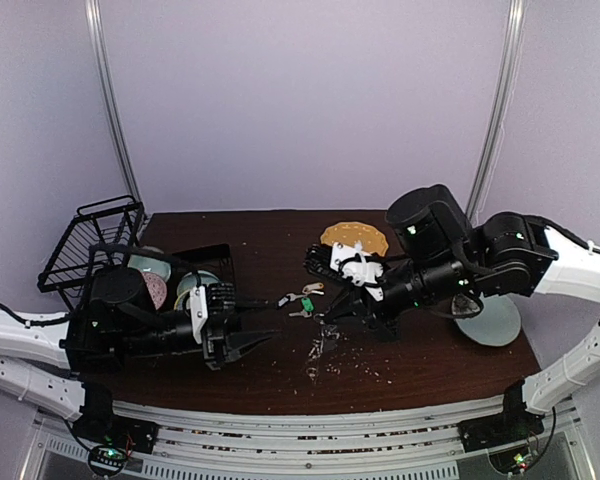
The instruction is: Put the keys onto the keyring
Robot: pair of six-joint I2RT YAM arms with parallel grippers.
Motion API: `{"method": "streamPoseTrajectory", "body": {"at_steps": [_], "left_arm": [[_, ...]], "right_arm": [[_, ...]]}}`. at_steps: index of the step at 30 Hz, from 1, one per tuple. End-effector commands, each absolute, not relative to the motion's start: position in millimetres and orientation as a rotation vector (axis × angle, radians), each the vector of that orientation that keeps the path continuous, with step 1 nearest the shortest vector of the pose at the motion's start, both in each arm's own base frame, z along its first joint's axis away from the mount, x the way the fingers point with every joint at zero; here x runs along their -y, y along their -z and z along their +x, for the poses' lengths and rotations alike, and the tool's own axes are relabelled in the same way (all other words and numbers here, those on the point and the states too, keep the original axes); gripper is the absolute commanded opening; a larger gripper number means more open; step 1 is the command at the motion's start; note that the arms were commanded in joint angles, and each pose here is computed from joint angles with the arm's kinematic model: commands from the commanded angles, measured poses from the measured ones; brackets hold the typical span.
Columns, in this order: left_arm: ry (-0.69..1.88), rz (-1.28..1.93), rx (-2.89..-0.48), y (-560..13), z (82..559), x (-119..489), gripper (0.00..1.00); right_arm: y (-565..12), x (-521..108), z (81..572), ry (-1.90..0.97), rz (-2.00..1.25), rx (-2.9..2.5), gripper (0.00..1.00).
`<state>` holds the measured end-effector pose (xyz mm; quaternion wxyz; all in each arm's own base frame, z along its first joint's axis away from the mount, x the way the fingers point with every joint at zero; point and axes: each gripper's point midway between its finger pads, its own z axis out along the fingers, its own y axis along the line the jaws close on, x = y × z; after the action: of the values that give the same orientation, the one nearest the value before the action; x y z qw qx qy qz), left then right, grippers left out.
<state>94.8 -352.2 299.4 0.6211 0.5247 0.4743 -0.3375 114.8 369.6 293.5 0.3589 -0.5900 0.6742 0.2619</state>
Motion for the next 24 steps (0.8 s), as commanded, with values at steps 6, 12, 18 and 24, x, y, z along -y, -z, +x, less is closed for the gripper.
{"method": "streamPoseTrajectory", "body": {"at_steps": [6,12,18,24], "left_arm": [[0.821,1.338,-1.139,-293,94,388,0.23],[0.821,1.368,-1.131,-286,94,398,0.21],[0.801,1.360,-1.131,-290,98,401,0.19],[0.793,1.373,-1.138,-287,99,404,0.12]], "right_arm": [[-292,-373,108,-0.634,-1.630,-1.712,0.00],[-300,-380,101,-0.694,-1.636,-1.650,0.00],[-298,-383,97,-0.700,-1.650,-1.644,0.00],[-301,-385,96,-0.704,-1.647,-1.624,0.00]]}}
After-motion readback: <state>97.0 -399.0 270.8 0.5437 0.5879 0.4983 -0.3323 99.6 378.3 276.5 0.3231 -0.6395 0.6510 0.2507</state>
